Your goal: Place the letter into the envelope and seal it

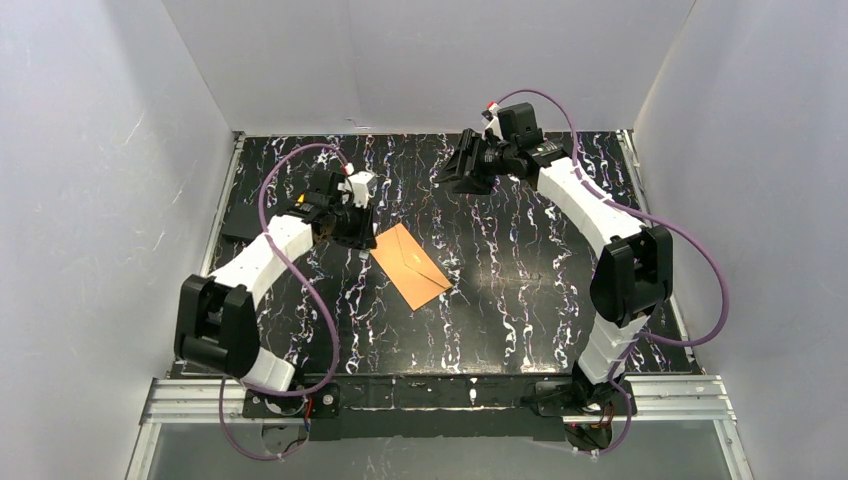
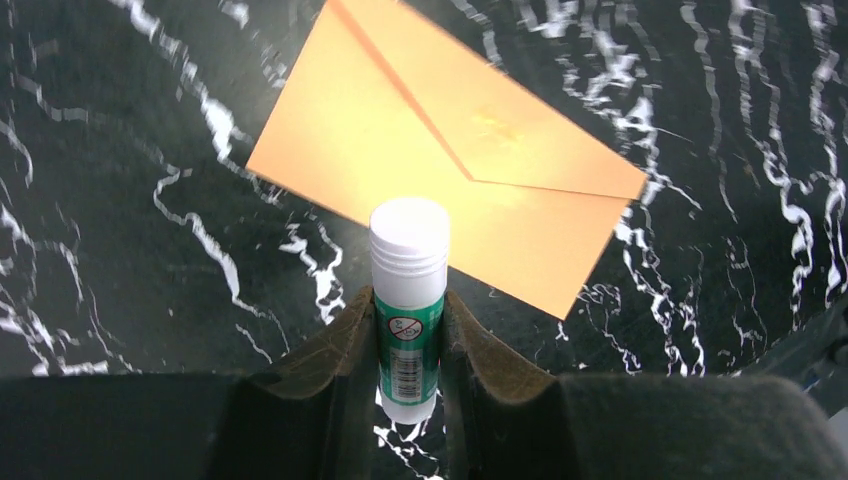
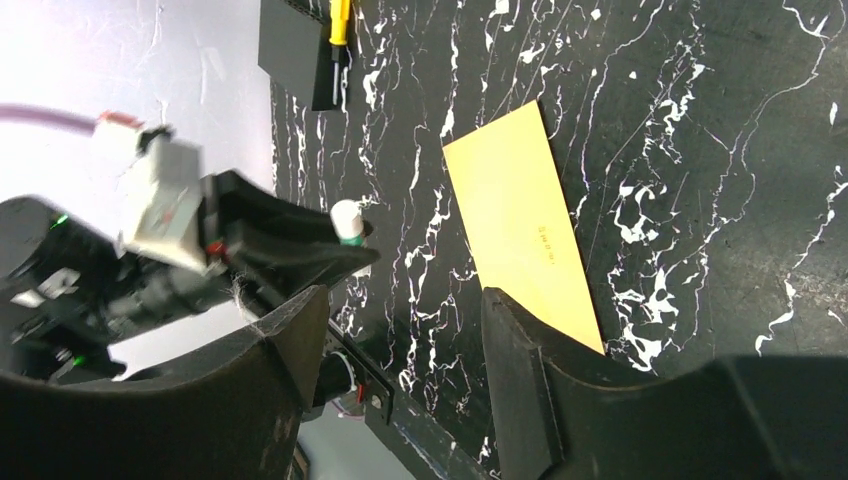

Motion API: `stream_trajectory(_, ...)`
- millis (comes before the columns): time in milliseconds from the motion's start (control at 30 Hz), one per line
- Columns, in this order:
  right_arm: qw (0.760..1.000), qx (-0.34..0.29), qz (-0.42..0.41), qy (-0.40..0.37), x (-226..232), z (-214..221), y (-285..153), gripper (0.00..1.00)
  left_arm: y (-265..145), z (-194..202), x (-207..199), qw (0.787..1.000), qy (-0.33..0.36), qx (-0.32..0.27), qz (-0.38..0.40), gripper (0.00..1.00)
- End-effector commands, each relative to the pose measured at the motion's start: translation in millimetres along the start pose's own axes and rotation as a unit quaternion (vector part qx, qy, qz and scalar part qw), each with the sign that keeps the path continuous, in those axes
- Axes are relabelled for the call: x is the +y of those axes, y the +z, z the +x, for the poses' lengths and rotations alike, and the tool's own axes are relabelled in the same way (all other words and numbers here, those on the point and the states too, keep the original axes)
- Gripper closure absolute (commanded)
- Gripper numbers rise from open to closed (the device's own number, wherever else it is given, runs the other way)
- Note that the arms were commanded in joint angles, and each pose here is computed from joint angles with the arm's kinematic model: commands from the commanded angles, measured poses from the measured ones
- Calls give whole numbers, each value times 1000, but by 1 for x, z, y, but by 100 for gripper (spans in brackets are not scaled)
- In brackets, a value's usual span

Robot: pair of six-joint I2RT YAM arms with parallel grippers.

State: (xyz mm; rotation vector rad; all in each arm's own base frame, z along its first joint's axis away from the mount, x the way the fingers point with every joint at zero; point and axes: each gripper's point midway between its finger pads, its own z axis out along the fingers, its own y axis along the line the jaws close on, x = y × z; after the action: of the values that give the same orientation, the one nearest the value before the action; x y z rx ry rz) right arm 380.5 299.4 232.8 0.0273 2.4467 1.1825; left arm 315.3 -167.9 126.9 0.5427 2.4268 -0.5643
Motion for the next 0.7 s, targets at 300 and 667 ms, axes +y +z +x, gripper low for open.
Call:
stream_trajectory(300, 1000, 2, 0, -4, -10, 1, 2, 38, 26, 66, 68, 961, -187, 143, -143, 90)
stream_trajectory(667, 1000, 13, -1, -3, -17, 4, 3, 39, 27, 70, 87, 944, -199, 170, -200, 69)
